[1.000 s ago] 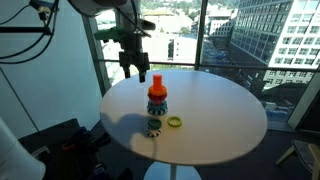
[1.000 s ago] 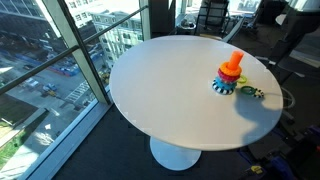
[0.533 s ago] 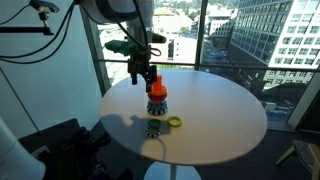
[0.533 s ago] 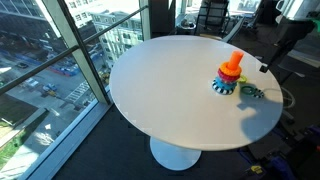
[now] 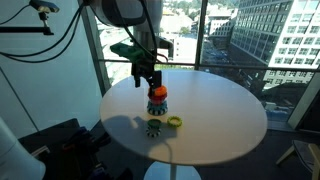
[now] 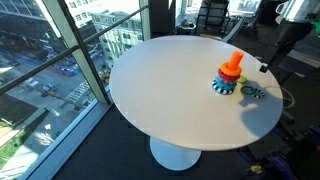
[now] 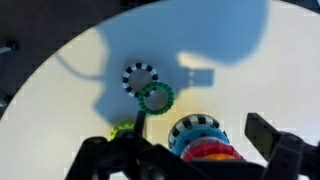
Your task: Put the dark green ring around the orange rod
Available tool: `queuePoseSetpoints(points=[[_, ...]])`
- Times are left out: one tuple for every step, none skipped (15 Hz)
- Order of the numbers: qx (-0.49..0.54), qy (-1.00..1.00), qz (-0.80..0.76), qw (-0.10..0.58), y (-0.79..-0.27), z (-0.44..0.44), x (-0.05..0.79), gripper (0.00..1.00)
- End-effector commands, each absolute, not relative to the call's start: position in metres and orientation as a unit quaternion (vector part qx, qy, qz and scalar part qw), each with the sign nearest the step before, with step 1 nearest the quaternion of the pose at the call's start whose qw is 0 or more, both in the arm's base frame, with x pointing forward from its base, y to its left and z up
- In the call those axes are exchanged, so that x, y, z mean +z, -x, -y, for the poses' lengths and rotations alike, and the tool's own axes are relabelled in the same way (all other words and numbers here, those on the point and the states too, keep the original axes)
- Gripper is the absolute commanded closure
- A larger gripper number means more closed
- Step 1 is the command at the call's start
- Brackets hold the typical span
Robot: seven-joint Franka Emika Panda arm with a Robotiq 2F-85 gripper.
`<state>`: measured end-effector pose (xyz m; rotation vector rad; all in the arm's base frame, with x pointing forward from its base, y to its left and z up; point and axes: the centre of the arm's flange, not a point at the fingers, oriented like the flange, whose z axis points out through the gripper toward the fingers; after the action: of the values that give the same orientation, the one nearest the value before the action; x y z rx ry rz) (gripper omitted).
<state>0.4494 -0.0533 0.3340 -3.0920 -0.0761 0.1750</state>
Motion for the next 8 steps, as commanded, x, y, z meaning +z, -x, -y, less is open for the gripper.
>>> queuePoseSetpoints(points=[[0.062, 0.998, 0.023, 0.019, -0.45, 0.051, 0.332, 0.0], [0.063, 0.998, 0.018, 0.016, -0.45, 0.051, 0.33, 0.0], [0.07, 0.997, 0.014, 0.016, -0.45, 0.052, 0.323, 0.0], [0.075, 0.997, 0.012, 0.017, -0.449, 0.052, 0.319, 0.0], [0.082, 0.996, 0.01, 0.017, -0.45, 0.052, 0.313, 0.0], [0.089, 0.996, 0.006, 0.017, -0.451, 0.052, 0.307, 0.0], [0.093, 0.996, 0.004, 0.016, -0.451, 0.053, 0.302, 0.0], [0.095, 0.995, 0.003, 0.013, -0.452, 0.054, 0.296, 0.0]])
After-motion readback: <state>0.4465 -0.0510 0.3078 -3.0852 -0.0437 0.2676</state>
